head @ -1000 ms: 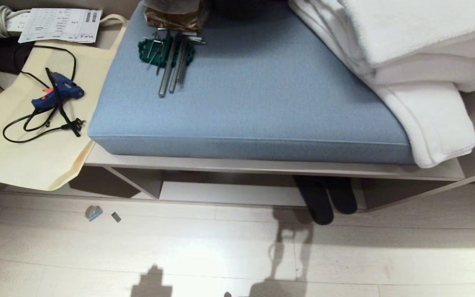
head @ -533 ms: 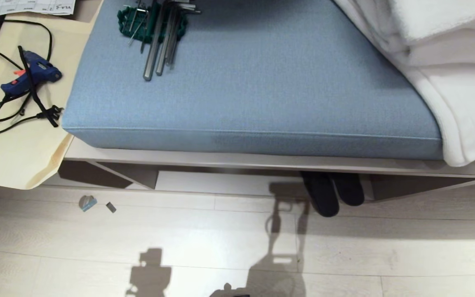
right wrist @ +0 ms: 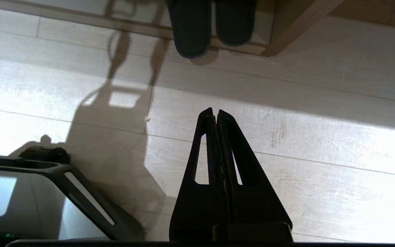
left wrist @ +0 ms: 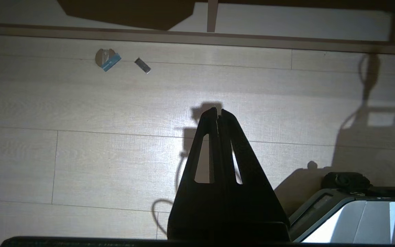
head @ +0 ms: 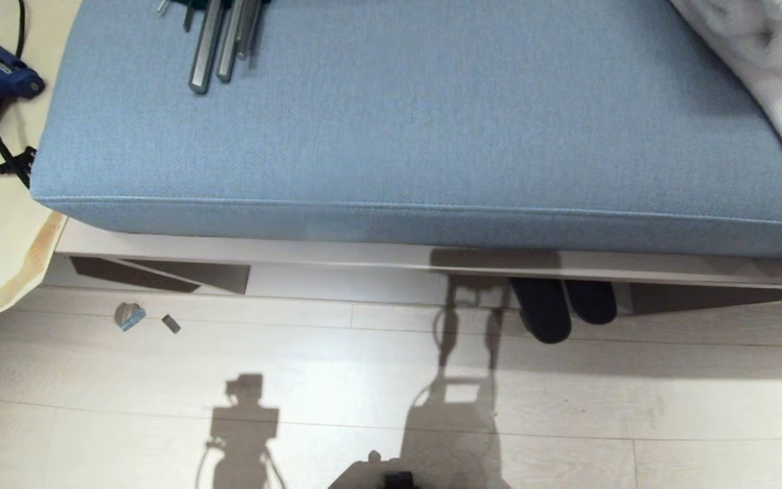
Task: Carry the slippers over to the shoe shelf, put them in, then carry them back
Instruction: Pick up the slippers in the shoe cabinet
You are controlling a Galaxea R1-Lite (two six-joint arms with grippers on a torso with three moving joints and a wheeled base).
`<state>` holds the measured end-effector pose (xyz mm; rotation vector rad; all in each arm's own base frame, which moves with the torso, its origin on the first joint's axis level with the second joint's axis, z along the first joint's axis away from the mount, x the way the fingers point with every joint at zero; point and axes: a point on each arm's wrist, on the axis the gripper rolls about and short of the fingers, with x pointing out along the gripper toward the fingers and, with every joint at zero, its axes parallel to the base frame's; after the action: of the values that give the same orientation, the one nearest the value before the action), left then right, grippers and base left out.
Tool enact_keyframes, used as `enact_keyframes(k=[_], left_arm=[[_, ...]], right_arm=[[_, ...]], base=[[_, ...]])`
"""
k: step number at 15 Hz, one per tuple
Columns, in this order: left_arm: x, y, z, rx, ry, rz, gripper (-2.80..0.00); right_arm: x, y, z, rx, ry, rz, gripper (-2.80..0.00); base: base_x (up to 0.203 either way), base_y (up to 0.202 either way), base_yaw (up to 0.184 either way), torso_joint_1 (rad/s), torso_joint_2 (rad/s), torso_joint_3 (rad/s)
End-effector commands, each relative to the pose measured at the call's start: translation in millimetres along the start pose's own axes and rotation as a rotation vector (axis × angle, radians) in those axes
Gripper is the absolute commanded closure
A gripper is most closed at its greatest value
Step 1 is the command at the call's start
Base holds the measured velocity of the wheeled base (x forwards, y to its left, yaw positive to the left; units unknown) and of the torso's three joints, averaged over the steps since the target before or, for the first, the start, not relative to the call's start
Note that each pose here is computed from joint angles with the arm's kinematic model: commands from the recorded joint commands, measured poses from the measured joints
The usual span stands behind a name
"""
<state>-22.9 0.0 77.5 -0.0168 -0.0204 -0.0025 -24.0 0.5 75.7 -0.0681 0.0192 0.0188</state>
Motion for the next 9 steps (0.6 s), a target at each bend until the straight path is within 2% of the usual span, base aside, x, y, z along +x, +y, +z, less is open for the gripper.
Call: enact_keyframes(k=[1, 9], left_arm=[[0.5, 0.0, -2.1, 0.0, 0.007, 0.001, 0.0], [0.5, 0.0, -2.1, 0.0, 0.007, 0.001, 0.0]], right_arm=[[0.1, 0.0, 0.0, -0.001, 0.002, 0.002, 0.0], [0.1, 0.0, 0.0, -0.001, 0.002, 0.002, 0.0]], base=[[0.0, 0.0, 0.0, 0.007, 0.0, -0.184], [0.0, 0.0, 0.0, 0.001, 0.0, -0.199]])
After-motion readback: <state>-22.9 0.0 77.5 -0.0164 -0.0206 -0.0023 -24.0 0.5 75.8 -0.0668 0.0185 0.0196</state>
